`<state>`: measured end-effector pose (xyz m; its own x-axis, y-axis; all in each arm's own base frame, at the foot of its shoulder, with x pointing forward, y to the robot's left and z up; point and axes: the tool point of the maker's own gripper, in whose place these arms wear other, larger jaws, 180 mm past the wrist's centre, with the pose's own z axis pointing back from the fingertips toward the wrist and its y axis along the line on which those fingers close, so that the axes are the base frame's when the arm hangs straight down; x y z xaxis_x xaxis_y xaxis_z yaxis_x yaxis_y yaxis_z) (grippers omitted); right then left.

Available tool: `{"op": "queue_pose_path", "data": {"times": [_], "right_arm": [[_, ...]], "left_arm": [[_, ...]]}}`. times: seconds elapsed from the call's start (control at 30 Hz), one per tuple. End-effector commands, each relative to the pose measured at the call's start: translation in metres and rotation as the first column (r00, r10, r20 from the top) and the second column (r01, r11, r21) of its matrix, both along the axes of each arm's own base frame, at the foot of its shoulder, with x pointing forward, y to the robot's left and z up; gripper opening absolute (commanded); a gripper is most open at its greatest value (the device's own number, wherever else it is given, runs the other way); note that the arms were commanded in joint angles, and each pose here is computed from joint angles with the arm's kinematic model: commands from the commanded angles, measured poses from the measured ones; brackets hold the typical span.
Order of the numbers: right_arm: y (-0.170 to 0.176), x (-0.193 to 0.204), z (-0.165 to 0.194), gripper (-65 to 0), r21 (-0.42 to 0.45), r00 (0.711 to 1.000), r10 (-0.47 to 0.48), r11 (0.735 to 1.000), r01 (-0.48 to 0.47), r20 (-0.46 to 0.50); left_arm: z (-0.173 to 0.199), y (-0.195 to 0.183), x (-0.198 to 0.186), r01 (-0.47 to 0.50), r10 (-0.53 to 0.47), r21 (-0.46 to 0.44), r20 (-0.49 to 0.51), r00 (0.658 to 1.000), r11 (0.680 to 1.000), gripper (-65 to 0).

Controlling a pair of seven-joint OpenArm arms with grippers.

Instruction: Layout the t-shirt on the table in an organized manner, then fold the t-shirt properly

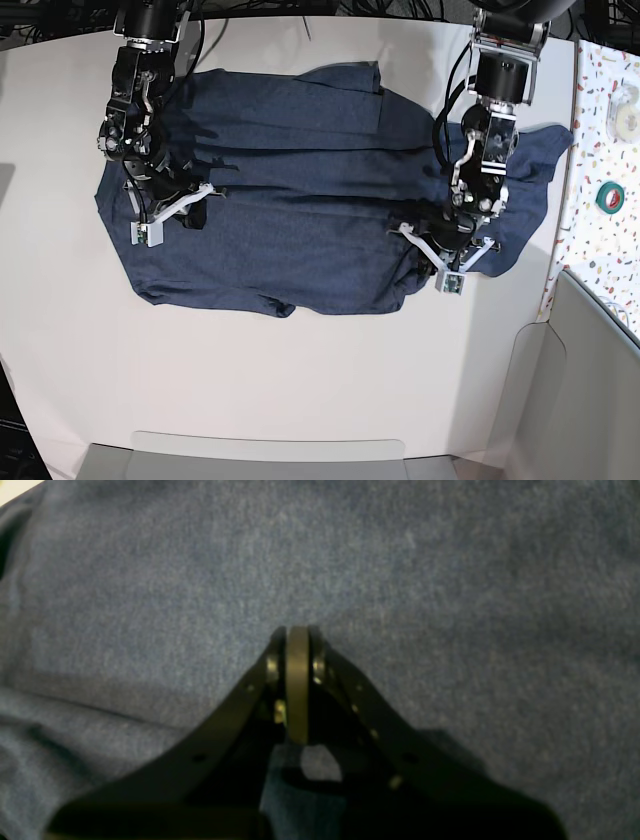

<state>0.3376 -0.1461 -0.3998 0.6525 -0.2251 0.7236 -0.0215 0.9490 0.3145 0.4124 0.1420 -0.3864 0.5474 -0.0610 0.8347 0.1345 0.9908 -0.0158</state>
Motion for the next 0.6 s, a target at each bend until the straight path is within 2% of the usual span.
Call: {"op": "queue_pose_path", "data": {"times": [0.0, 0.13, 0.2, 0.33, 0.43, 0.47, 0.57], "right_arm": [[-0.003, -0.009, -0.011, -65.0, -0.031, 0.998, 0.012, 0.999, -0.014, -0.065], [-0.003, -0.009, -0.011, -65.0, -0.032, 0.998, 0.012, 0.999, -0.014, -0.067], [-0.003, -0.009, -0.011, -65.0, -0.032, 0.998, 0.012, 0.999, -0.014, -0.067], [-0.002, -0.008, -0.01, -65.0, -0.031, 0.998, 0.015, 0.999, -0.017, -0.064], [-0.002, -0.009, -0.016, -65.0, -0.026, 0.997, 0.014, 1.0, -0.016, -0.08], [-0.002, -0.009, -0.018, -65.0, -0.023, 0.996, 0.012, 1.0, -0.014, -0.087], [-0.002, -0.01, -0.027, -65.0, -0.013, 0.994, 0.01, 1.0, -0.012, -0.112]], "left_arm": [[0.02, 0.003, 0.008, -0.001, 0.0, 0.005, 0.068, 0.998, 1.0, -65.0], [0.023, -0.007, -0.01, 0.022, -0.021, -0.005, 0.08, 0.997, 1.0, -64.4], [0.024, -0.009, -0.015, 0.028, -0.027, -0.007, 0.082, 0.996, 1.0, -61.3], [0.021, -0.011, -0.029, 0.031, -0.029, -0.014, 0.078, 0.997, 0.999, -44.6], [0.018, 0.01, -0.038, -0.064, 0.065, -0.018, 0.071, 0.995, 0.998, -34.4], [0.017, 0.012, -0.04, -0.076, 0.077, -0.018, 0.068, 0.995, 0.997, -33.6], [0.011, 0.017, -0.045, -0.083, 0.083, -0.008, 0.051, 0.995, 0.997, -37.4]]}}
